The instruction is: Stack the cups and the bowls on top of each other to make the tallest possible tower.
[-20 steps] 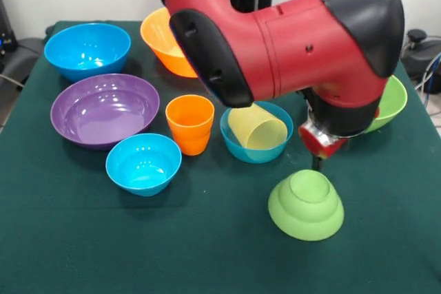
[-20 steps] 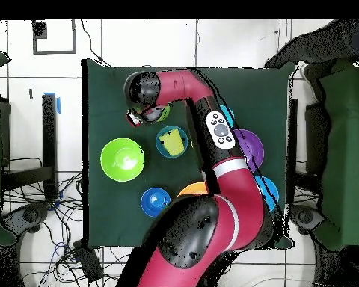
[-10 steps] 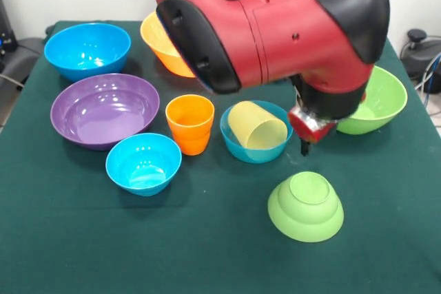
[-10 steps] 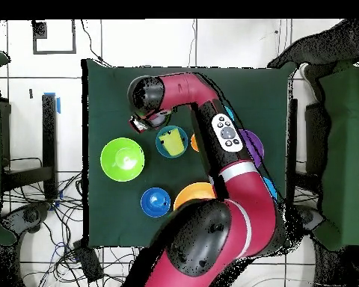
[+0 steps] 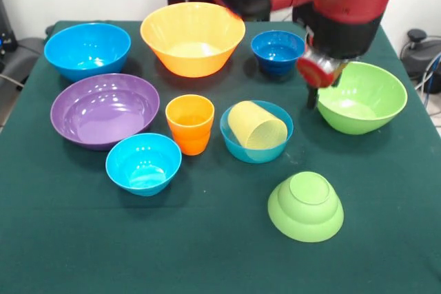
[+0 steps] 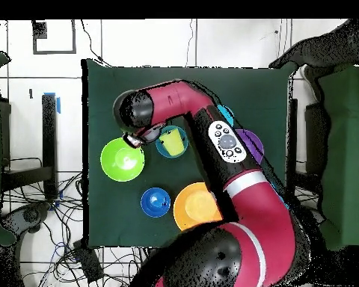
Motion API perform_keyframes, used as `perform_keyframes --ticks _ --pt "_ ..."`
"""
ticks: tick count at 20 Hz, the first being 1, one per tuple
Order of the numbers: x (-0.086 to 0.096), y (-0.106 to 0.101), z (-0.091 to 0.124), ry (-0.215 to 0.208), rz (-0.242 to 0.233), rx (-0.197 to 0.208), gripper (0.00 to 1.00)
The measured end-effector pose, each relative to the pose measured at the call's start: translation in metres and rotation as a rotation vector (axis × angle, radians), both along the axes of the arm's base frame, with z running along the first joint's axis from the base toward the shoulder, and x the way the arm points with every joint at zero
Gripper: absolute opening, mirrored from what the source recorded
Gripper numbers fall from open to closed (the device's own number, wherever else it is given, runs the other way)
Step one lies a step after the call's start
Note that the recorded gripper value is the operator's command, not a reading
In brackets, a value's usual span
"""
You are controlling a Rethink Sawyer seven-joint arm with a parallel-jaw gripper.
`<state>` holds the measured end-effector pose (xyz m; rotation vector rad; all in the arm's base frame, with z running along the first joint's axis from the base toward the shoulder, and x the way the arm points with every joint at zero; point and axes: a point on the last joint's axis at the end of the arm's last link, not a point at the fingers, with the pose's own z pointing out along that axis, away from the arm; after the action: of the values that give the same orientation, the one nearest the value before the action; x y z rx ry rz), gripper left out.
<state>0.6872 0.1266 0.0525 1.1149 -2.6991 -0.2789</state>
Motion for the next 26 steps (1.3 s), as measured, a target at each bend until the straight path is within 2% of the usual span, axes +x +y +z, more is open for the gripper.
perform_keyframes --ticks 4,9,17,26 --pt "-0.009 0.006 0.012 -0.028 0.022 0.003 1.0" --pt "-0.009 0.008 0.014 -0.049 0.024 0.005 1.0" --pt "-0.005 0.003 -0.004 -0.033 -0.001 0.012 1.0" --pt "-0.012 -0.008 -0.018 -0.006 -0.015 -0.003 1.0"
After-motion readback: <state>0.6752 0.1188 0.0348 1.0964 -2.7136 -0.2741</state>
